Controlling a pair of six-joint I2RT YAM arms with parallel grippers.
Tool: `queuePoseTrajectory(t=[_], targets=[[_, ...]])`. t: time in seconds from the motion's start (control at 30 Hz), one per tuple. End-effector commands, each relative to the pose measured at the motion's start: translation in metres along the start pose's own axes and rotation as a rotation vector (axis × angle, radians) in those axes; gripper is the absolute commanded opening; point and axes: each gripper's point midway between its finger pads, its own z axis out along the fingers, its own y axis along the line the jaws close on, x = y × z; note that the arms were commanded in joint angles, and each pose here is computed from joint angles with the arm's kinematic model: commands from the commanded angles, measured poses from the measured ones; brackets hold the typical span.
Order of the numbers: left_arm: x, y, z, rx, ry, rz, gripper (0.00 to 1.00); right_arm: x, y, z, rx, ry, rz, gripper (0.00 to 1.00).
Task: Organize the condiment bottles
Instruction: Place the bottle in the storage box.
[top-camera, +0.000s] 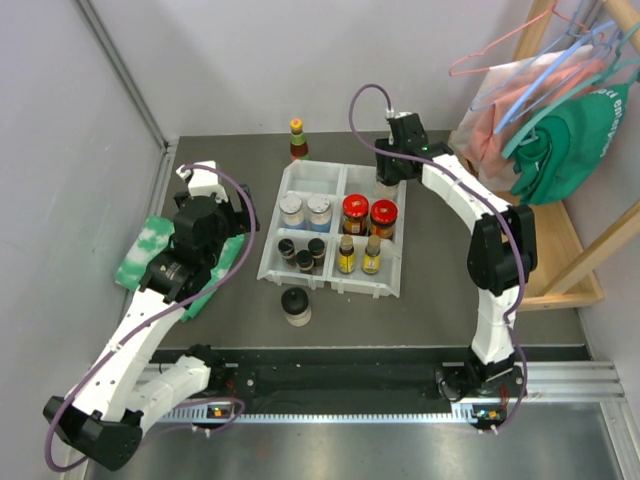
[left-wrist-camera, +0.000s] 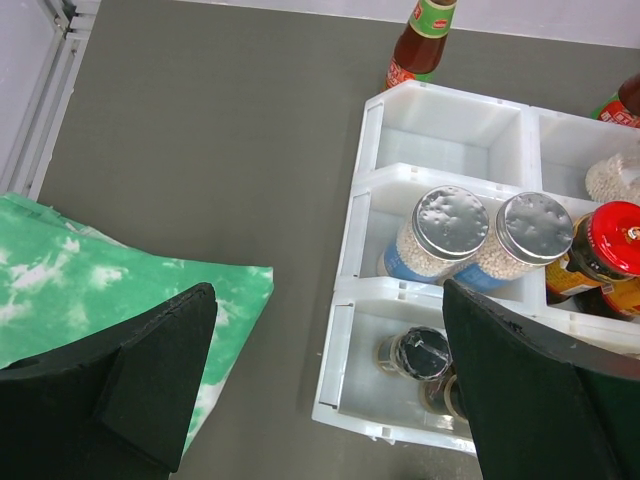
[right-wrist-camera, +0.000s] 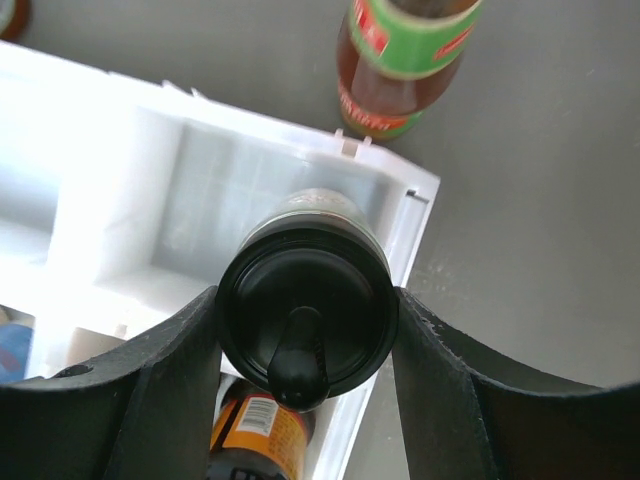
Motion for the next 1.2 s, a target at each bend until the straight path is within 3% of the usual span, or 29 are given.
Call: queuePoseTrajectory(t=[0.0, 0.23, 0.43, 0.6, 0.87, 1.03, 1.17], targets=[[-0.007, -0.004, 0.004, 0.016, -0.031, 0.001, 0.99, -0.037, 0.018, -0.008, -0.05, -0.096, -0.013, 0.0], [-0.005, -0.007, 0.004, 0.031, -0.02, 0.006, 0.99, -0.015, 0.018, 0.013, -0.021, -0.025, -0.032, 0.0], [0.003, -0.016, 0.009, 0.076, 0.019, 0.03, 0.99, -0.004, 0.008, 0.021, 0.046, 0.004, -0.046, 0.22], [0.011, -0.026, 0.012, 0.12, 0.071, 0.045, 0.99, -0.002, 0.004, 0.022, 0.072, 0.014, -0.041, 0.53], [0.013, -0.039, 0.002, 0.218, 0.1, 0.076, 0.99, -0.014, 0.006, 0.012, 0.071, 0.001, -0.019, 0.88], [0.026, -0.045, -0.009, 0.263, 0.19, 0.078, 0.99, -0.033, 0.005, -0.018, 0.069, -0.043, -0.001, 0.99], [0.048, -0.049, -0.023, 0.307, 0.317, 0.079, 0.99, -0.041, -0.005, -0.057, 0.093, -0.091, 0.023, 0.99]])
